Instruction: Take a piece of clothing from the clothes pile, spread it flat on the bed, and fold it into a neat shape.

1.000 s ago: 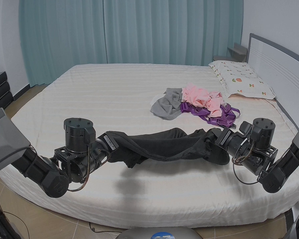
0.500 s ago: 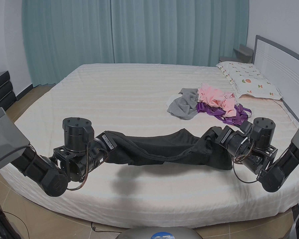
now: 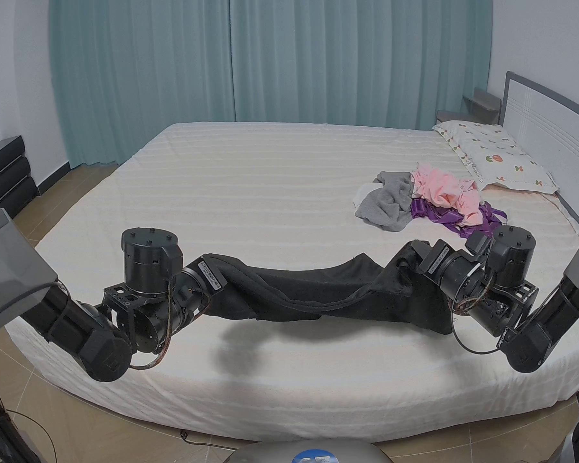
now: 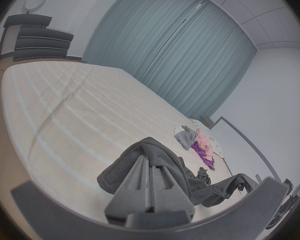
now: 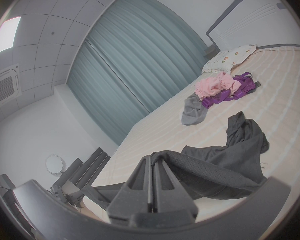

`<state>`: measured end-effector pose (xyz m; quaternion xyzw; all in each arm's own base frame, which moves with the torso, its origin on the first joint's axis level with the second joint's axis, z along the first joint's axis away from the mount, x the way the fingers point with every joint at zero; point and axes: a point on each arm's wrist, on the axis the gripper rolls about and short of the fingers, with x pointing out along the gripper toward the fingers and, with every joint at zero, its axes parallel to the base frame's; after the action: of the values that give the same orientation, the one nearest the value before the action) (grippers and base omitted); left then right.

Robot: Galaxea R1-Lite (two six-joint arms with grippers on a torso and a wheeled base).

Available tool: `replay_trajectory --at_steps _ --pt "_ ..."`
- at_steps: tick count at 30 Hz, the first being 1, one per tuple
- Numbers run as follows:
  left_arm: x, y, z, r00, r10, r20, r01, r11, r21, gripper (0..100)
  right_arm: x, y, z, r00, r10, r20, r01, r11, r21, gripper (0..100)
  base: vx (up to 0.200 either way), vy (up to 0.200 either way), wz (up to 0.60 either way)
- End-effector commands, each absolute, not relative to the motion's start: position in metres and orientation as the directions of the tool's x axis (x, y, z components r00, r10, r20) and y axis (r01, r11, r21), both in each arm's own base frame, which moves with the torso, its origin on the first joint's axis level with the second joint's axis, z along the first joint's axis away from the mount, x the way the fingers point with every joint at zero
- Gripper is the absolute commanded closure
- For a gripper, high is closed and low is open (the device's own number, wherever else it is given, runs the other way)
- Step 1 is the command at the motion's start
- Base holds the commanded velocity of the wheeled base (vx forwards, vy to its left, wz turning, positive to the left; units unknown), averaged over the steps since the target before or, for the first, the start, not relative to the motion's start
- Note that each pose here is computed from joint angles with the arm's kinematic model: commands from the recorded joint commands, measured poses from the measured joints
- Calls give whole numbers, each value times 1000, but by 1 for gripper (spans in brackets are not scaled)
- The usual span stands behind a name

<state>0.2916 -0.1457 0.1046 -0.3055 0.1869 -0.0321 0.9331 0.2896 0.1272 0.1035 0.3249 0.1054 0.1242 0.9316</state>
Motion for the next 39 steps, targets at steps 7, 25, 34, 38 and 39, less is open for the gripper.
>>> replay_trajectory --at_steps 7,25,34,38,39 --pt "293 -143 106 931 -165 -325 -61 809 -584 100 289 128 102 946 302 -117 -164 759 630 100 0 200 0" --pt "268 -145 116 934 -177 -309 -40 810 -585 100 246 116 118 939 327 -111 -188 753 631 100 -11 22 0" --pt "229 -145 153 951 -220 -215 50 800 -598 100 202 100 161 949 313 38 -264 722 640 100 -178 0 0" --pt "207 -140 180 958 -243 -152 111 803 -586 100 176 91 190 941 314 130 -323 710 625 100 0 0 0" --pt "200 -135 193 961 -249 -121 133 799 -586 100 166 85 204 937 312 155 -339 712 615 100 0 0 0"
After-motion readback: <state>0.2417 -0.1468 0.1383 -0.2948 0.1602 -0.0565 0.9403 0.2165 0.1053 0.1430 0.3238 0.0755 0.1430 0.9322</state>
